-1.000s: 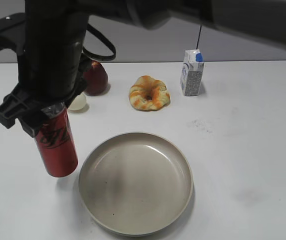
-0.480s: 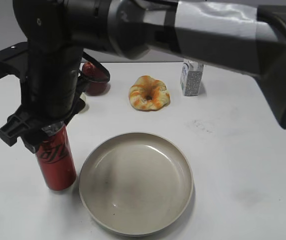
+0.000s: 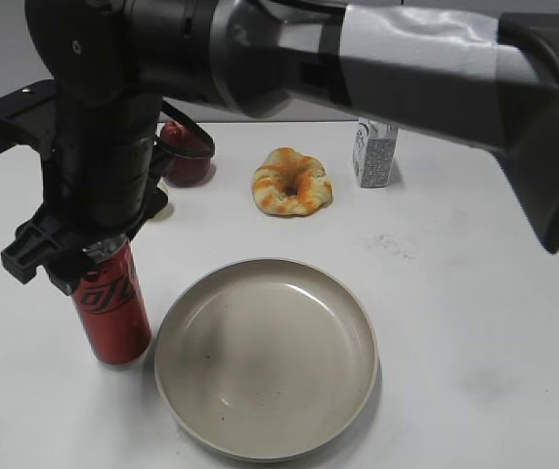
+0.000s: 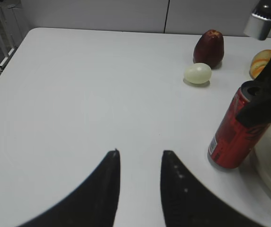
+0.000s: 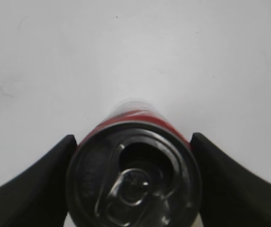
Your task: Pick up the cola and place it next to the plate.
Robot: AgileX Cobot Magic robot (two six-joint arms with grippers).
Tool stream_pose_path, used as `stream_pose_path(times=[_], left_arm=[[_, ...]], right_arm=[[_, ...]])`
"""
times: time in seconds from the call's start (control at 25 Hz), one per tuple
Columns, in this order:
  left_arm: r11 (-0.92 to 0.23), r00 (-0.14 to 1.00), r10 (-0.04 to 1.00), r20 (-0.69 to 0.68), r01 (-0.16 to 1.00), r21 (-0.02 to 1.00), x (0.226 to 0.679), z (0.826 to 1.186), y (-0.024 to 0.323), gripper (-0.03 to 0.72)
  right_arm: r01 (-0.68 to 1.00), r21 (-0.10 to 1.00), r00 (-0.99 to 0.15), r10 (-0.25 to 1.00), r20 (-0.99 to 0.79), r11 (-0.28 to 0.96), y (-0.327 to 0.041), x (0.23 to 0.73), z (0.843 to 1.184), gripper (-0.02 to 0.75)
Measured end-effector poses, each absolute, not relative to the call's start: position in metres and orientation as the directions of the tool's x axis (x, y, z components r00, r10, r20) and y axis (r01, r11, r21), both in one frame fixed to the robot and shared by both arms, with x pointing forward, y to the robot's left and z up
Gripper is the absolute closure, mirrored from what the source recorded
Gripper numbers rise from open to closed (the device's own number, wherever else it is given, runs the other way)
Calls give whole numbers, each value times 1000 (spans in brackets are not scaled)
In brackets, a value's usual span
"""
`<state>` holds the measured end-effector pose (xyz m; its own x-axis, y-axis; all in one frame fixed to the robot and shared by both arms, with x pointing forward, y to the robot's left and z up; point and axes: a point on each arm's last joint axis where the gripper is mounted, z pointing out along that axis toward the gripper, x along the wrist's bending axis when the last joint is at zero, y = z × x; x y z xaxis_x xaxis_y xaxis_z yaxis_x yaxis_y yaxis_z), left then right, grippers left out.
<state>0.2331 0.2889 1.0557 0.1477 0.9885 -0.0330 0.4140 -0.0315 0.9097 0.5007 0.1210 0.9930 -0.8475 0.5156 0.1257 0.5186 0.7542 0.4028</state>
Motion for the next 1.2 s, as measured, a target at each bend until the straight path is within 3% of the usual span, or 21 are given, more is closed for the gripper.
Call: stream_pose_path(times=[0.48,0.68,0.92,1.08,1.2], left_arm=[[-32,148,988,-33,414,910,233,1056,289,452],[-32,148,988,-33,414,910,233,1056,289,452],[-32,148,988,-33,414,910,233,1056,289,452],[-32,148,988,-33,414,910,233,1056,289,452],[-32,148,988,-33,414,910,233,1056,289,452]], right_arm=[[500,409,-862,485,148,764,122,497,998,109],[443,490,-867,498,22,750,99,499,1054,108],[472,568,-810,586,-22,675,37,503,1141,108],[540,613,-688,722,-75,578,-33,508,1188,108],[615,617,-549,828,-111,491,-93,508,1200,110]])
